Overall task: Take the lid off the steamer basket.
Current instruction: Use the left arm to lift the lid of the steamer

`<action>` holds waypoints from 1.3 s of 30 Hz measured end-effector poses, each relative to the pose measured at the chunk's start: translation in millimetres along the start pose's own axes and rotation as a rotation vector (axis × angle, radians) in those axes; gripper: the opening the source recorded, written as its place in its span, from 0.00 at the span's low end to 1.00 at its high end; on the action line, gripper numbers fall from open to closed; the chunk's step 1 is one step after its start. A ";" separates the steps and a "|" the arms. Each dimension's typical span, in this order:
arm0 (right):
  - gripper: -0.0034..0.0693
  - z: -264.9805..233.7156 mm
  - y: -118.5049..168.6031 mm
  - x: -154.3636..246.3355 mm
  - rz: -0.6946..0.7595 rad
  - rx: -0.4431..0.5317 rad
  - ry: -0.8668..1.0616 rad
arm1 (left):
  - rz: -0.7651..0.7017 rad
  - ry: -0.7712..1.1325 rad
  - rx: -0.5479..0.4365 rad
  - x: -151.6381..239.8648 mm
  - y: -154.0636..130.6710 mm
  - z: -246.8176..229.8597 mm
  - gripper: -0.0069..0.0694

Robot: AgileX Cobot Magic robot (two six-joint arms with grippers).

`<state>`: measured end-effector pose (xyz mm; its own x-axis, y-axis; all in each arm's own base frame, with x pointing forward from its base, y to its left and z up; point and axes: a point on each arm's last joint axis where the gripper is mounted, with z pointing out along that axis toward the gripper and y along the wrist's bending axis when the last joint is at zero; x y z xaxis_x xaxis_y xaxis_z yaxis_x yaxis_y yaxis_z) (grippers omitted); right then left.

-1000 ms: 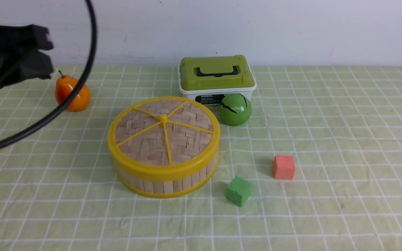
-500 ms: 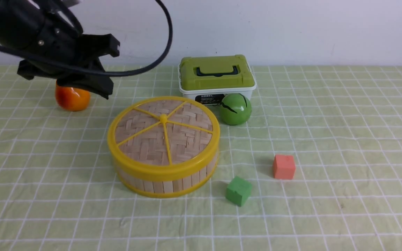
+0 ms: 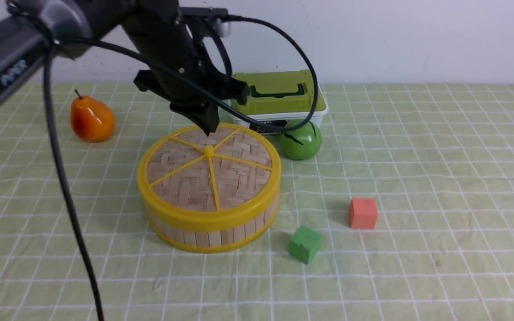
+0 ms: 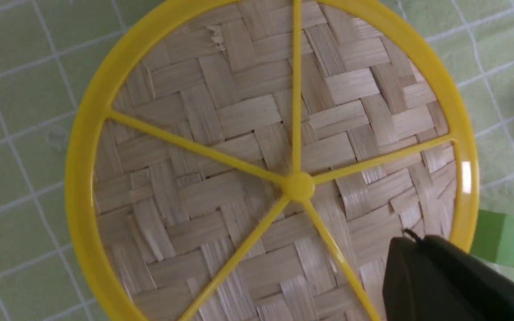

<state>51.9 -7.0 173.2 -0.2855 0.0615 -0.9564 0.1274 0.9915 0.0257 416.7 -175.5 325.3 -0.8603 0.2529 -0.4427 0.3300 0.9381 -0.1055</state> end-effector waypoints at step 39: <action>0.38 0.0 0.0 0.0 0.000 0.000 0.000 | -0.017 0.054 -0.078 -6.3 7.3 47.9 0.22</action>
<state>51.9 -7.0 173.2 -0.2855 0.0615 -0.9564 0.1274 0.9915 0.0257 443.1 -181.6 284.6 -0.8860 0.2471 -0.3923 0.2857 0.9574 -0.0424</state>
